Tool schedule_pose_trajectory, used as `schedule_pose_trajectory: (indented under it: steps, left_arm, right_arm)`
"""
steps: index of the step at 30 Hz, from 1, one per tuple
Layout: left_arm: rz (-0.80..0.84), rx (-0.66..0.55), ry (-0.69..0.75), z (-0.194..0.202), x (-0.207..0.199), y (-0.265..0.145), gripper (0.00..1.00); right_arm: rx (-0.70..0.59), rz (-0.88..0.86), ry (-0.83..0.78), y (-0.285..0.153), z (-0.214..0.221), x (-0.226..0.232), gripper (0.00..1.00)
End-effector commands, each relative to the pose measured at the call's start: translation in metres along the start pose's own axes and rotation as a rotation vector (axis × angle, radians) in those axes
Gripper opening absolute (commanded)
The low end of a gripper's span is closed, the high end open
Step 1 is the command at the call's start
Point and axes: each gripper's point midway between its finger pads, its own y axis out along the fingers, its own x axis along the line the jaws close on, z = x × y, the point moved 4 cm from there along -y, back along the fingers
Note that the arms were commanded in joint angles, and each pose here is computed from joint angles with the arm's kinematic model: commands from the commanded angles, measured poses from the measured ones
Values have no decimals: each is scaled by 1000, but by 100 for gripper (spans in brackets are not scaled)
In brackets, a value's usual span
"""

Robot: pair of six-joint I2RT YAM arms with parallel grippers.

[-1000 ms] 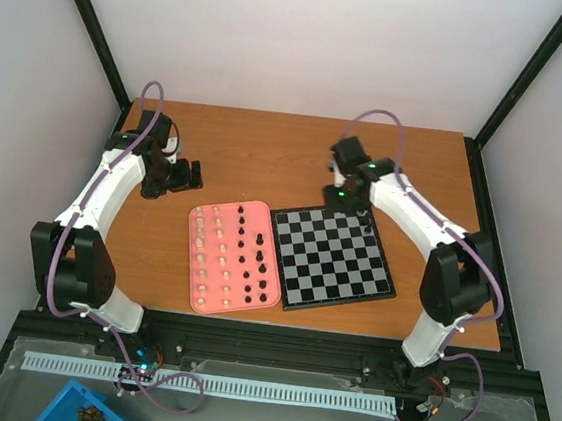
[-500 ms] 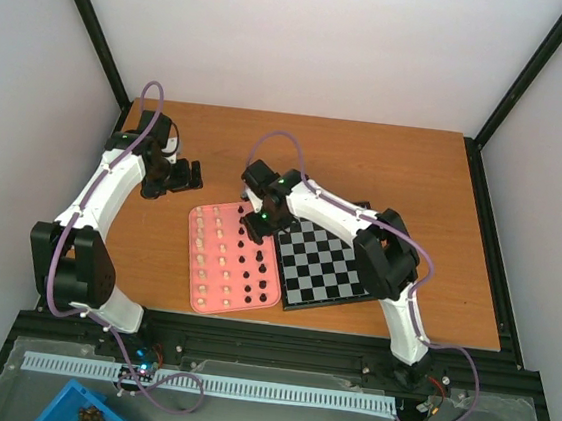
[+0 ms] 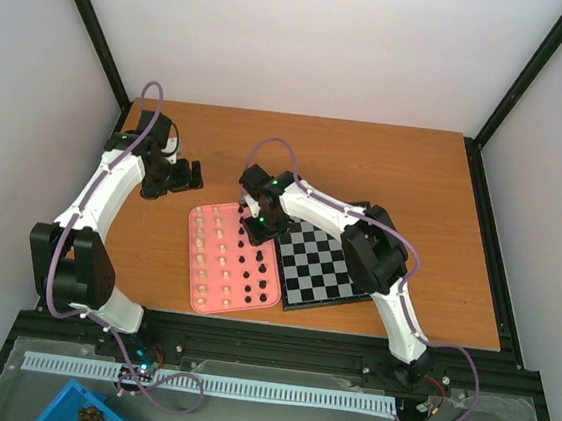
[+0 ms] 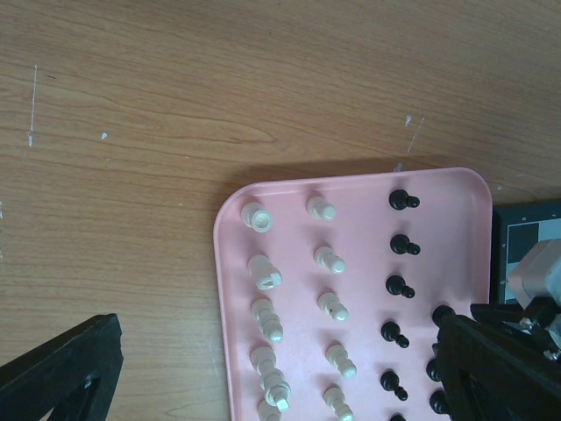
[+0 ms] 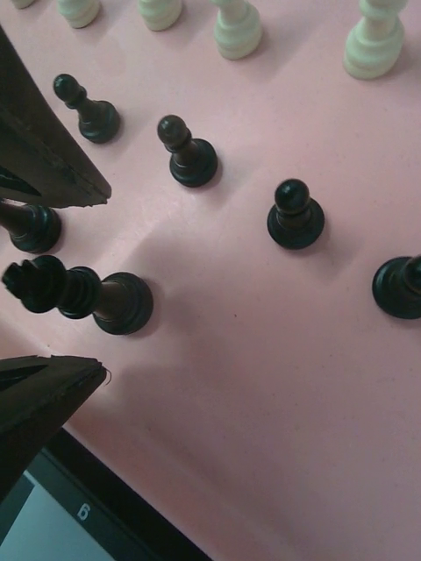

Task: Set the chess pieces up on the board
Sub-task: Pick up the chess piece from the storage box, then place the chess piece on the chessboard.

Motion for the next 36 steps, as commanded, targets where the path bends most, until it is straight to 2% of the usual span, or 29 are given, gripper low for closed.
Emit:
schedule_pose_trajectory:
  steps: [1, 5, 9, 14, 17, 21, 28, 30, 36]
  left_arm:
    - [18, -38, 8, -2, -5, -9, 100]
    - [15, -39, 9, -3, -5, -10, 100]
    - [12, -36, 11, -3, -4, -9, 100]
    - [9, -35, 9, -2, -4, -8, 100]
    - [8, -37, 10, -2, -4, -9, 100]
    - [8, -35, 9, -3, -4, -9, 100]
    - [8, -35, 9, -3, -4, -8, 100]
    - [8, -36, 9, -4, -4, -8, 100]
    - [13, -36, 7, -3, -5, -9, 100]
  right_arm:
    - [-2, 5, -6, -1, -5, 3, 45]
    - [0, 18, -6, 2, -6, 1, 39]
    - [12, 27, -4, 4, -7, -1, 23]
    - [19, 33, -8, 2, -5, -1, 14]
    - [23, 31, -11, 0, -4, -1, 4]
    - [-47, 74, -9, -22, -13, -4, 3]
    - [-283, 170, 137, -108, -24, -48, 3]
    - [-308, 215, 206, -123, -11, -75, 3]
    - [-273, 292, 464, -132, 69, -158, 3]
